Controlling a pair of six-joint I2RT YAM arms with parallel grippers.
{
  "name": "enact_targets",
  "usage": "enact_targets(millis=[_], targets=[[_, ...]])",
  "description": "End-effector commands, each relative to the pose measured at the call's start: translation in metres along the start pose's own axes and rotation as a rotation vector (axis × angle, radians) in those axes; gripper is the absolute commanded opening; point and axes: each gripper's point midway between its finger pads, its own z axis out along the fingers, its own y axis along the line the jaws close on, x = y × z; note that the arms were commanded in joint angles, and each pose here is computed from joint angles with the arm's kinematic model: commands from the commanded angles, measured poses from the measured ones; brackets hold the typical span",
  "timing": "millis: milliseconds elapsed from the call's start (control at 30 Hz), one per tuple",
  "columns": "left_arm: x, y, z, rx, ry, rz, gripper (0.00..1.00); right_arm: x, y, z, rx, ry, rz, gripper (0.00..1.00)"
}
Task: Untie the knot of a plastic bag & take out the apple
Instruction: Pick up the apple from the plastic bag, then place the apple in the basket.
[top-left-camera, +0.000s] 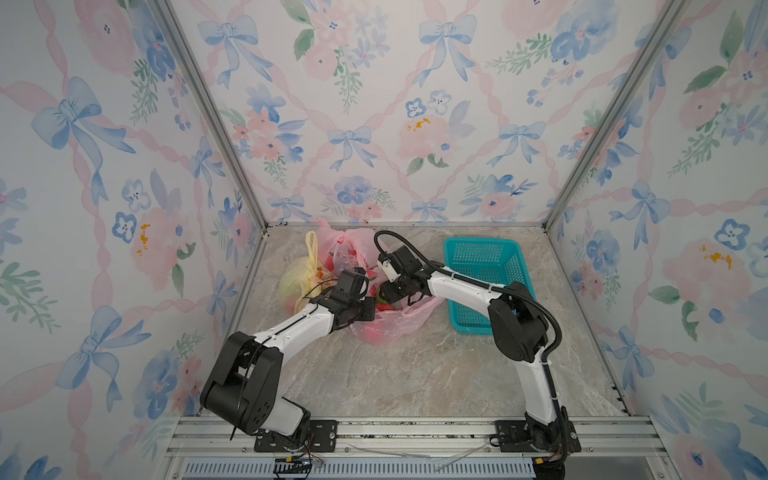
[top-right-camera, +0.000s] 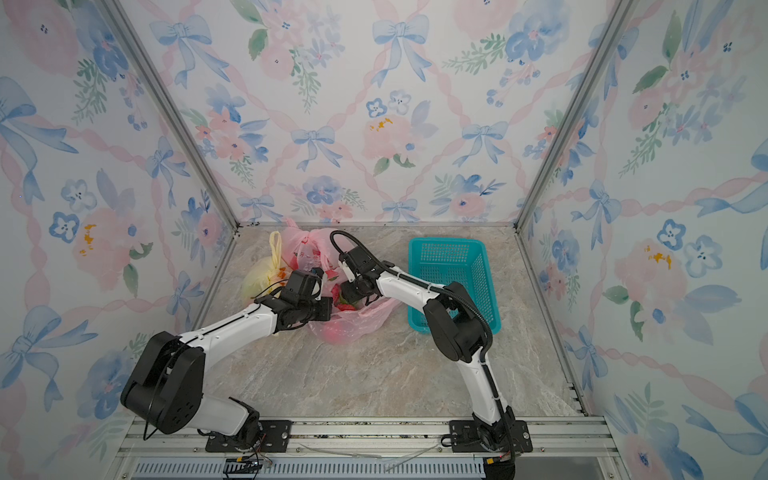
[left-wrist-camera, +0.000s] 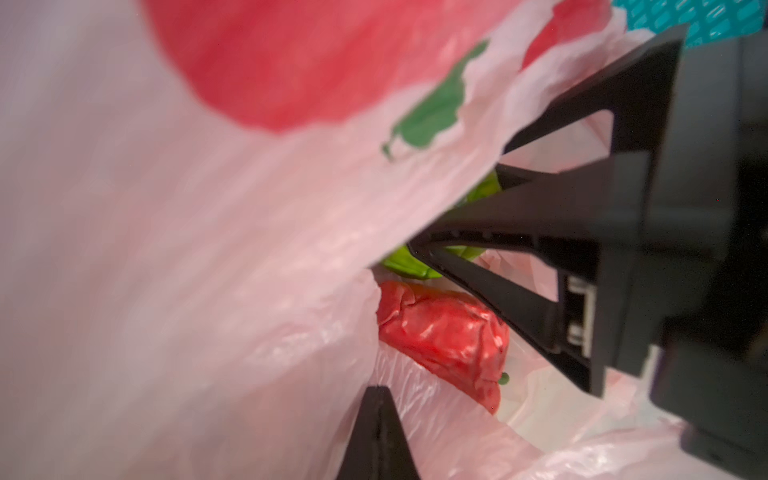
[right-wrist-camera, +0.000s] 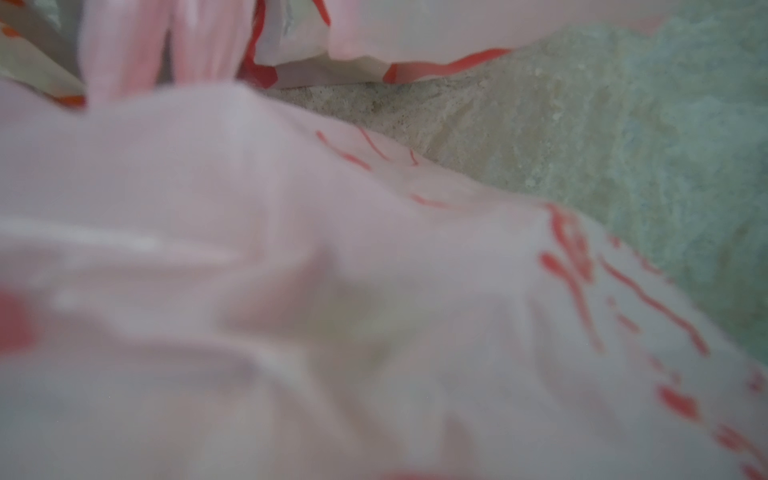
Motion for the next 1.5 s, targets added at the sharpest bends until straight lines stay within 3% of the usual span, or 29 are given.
enact_targets(millis=[0, 367, 500, 567, 667, 767, 867, 1033, 1133, 1300, 1467], targets=[[-0.015, -0.004, -0.013, 0.023, -0.048, 0.002, 0.00, -0.012, 0.008, -0.044, -0.070, -0.065, 0.010, 0.44], [-0.030, -0.002, -0.022, 0.023, -0.088, 0.000, 0.05, -0.007, 0.035, -0.199, -0.520, -0.255, 0.153, 0.43], [-0.033, -0.005, -0.025, 0.032, -0.098, 0.007, 0.20, -0.010, 0.002, -0.238, -0.556, -0.379, 0.269, 0.44], [-0.034, -0.003, -0.026, 0.015, -0.106, 0.014, 0.30, 0.002, -0.040, -0.240, -0.408, -0.397, 0.348, 0.43], [-0.031, 0.004, -0.022, -0.029, -0.101, 0.020, 0.40, 0.038, -0.104, -0.227, -0.055, -0.298, 0.389, 0.44], [-0.027, 0.013, -0.014, -0.083, -0.082, 0.019, 0.46, 0.066, -0.147, -0.210, 0.168, -0.202, 0.407, 0.43], [-0.027, 0.019, -0.006, -0.130, -0.076, 0.017, 0.51, 0.087, -0.177, -0.191, 0.287, -0.119, 0.427, 0.42], [-0.029, 0.021, 0.008, -0.197, -0.062, 0.053, 0.51, 0.099, -0.197, -0.163, 0.328, -0.059, 0.454, 0.42], [-0.025, 0.022, 0.016, -0.224, -0.042, 0.063, 0.47, 0.103, -0.200, -0.148, 0.321, -0.022, 0.457, 0.42], [-0.013, 0.025, 0.022, -0.232, 0.006, 0.078, 0.02, 0.117, -0.201, -0.124, 0.299, 0.053, 0.468, 0.45], [-0.001, 0.024, 0.024, -0.213, 0.041, 0.090, 0.00, 0.122, -0.198, -0.121, 0.286, 0.065, 0.453, 0.62]])
